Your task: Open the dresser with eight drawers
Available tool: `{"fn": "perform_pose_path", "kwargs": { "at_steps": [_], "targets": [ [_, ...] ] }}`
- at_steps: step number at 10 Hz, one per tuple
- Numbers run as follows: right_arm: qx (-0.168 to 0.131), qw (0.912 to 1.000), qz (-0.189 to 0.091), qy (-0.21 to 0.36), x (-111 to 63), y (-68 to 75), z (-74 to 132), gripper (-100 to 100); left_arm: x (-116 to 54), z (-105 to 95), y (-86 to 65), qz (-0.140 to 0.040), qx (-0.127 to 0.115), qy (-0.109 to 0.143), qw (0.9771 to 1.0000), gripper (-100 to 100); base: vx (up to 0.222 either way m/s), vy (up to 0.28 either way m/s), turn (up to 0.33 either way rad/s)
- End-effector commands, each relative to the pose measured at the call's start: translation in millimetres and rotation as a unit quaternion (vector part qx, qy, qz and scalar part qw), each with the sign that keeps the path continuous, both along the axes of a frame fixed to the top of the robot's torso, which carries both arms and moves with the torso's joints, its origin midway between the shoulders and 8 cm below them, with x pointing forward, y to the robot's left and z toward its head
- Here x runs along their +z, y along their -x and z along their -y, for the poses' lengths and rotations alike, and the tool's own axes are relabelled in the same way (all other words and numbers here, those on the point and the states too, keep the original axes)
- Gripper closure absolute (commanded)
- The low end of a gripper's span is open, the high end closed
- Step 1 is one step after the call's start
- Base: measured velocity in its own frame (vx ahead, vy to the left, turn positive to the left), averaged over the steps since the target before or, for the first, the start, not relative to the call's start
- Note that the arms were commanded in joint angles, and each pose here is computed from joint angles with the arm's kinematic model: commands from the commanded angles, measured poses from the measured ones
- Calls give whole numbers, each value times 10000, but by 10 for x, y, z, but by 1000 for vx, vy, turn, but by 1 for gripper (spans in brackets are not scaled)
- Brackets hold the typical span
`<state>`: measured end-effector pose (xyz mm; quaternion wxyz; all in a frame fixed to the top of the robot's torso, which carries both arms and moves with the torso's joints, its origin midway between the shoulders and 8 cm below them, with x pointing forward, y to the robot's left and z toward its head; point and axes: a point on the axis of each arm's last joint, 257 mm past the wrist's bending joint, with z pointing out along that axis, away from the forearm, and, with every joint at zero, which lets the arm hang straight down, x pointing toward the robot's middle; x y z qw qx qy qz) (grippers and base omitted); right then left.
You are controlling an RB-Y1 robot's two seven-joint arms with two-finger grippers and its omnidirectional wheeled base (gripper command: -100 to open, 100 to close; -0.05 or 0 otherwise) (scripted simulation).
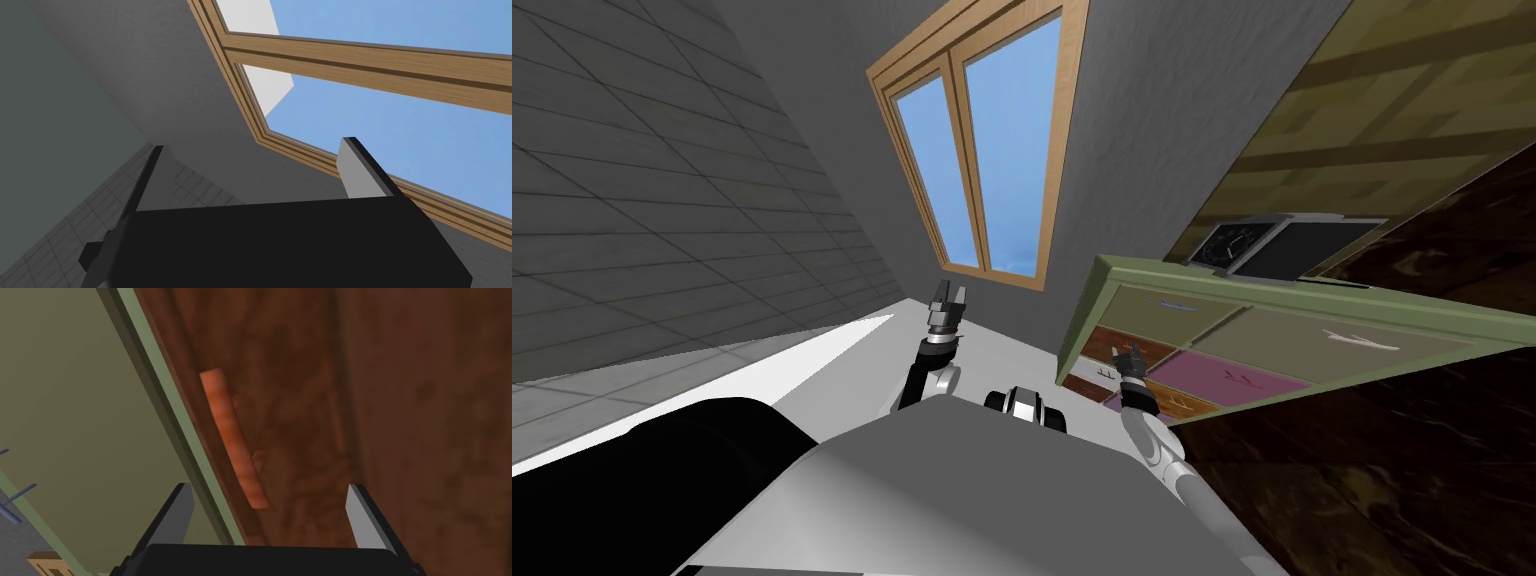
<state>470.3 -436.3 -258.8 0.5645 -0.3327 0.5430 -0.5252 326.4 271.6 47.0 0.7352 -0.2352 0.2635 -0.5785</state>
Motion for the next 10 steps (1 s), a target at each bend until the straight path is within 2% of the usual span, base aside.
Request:
{"fn": "perform_pose_path", "kwargs": {
  "at_steps": [1,8,9,10],
  "targets": [
    [46,10000,-5,-3,12,-2,-17,100,0,0,0,0,0,0,10000,0,-110,-3,-48],
    [183,9998,-74,-7,-18,30,-89,100,1,1,-1,1,-1,1,10000,0,-169,41,-44],
    [179,9998,-48,4,108,-75,-8,-100,1,1,-1,1,-1,1,10000,0,-114,44,-26],
    [184,9998,-49,6,161,-120,29,-100,0,0,-1,0,-1,1,10000,0,-40,52,-12]
  ]
}}
